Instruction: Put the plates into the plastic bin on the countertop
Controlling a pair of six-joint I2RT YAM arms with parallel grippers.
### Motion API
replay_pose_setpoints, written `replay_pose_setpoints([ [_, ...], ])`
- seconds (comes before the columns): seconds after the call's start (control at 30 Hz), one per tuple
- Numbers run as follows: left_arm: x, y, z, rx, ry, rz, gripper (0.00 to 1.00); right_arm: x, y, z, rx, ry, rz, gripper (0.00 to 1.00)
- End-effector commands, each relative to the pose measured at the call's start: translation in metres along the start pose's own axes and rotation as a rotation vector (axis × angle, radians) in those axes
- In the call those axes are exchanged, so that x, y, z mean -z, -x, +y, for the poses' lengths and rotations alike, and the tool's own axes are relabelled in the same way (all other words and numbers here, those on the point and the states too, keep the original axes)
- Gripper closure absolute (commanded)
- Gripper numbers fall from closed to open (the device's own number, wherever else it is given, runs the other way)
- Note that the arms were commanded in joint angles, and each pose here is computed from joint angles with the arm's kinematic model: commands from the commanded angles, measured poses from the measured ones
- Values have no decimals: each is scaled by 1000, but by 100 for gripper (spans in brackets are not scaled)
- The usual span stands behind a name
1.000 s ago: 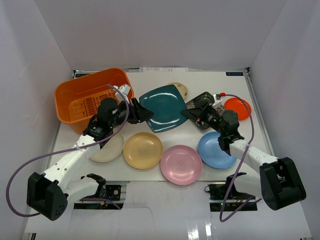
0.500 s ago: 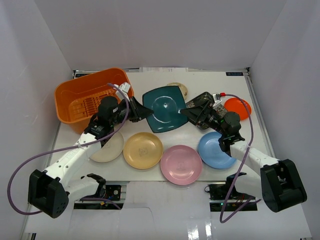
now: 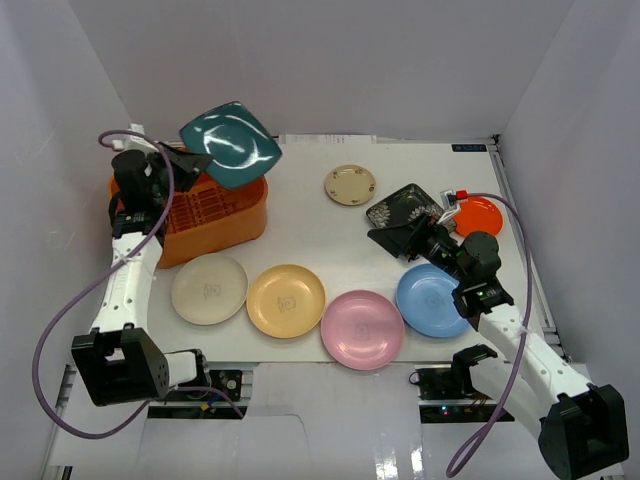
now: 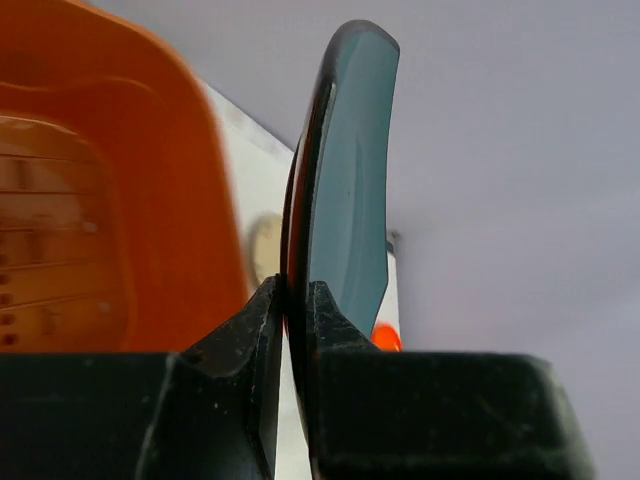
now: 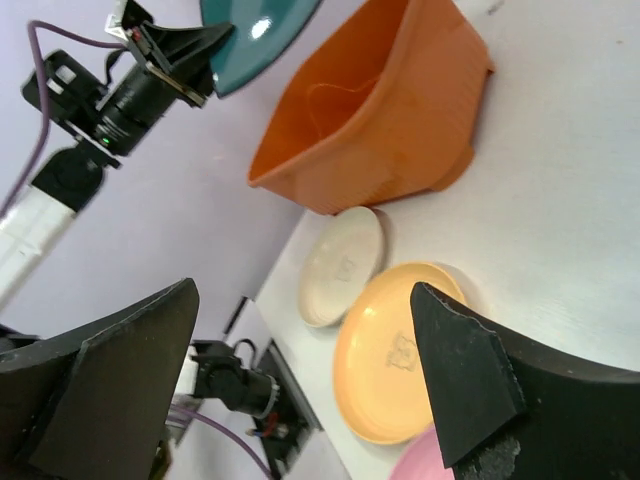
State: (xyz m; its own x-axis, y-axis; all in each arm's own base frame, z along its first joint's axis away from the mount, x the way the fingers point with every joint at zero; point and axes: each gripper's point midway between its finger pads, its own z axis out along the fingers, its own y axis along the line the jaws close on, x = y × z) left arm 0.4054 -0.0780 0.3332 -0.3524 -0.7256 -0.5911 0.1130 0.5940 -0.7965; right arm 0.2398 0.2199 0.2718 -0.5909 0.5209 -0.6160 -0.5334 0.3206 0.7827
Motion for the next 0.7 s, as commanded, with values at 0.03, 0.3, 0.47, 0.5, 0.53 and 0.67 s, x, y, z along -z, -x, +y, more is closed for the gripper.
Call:
replay_pose_setpoints([
  [0.03, 18, 59, 35, 100, 77, -141, 100, 9, -9, -24, 88, -98, 22, 6],
  [0.3, 15, 79, 116, 188, 226, -88, 100, 11, -21, -34, 123, -101, 64, 5],
  [0.47, 2, 82, 131, 161, 248, 40, 100, 10, -29, -38, 132, -95, 95, 5],
  [0.5, 1, 84, 136, 154, 265, 43, 100, 9, -30, -38, 141, -97, 95, 5],
  [0.53, -1, 85, 149, 161, 295, 50, 100, 8, -29, -39, 151, -105, 89, 5],
  [0.67, -9, 86, 179, 180, 365, 108, 100, 8, -35, -39, 175, -110, 105, 5],
])
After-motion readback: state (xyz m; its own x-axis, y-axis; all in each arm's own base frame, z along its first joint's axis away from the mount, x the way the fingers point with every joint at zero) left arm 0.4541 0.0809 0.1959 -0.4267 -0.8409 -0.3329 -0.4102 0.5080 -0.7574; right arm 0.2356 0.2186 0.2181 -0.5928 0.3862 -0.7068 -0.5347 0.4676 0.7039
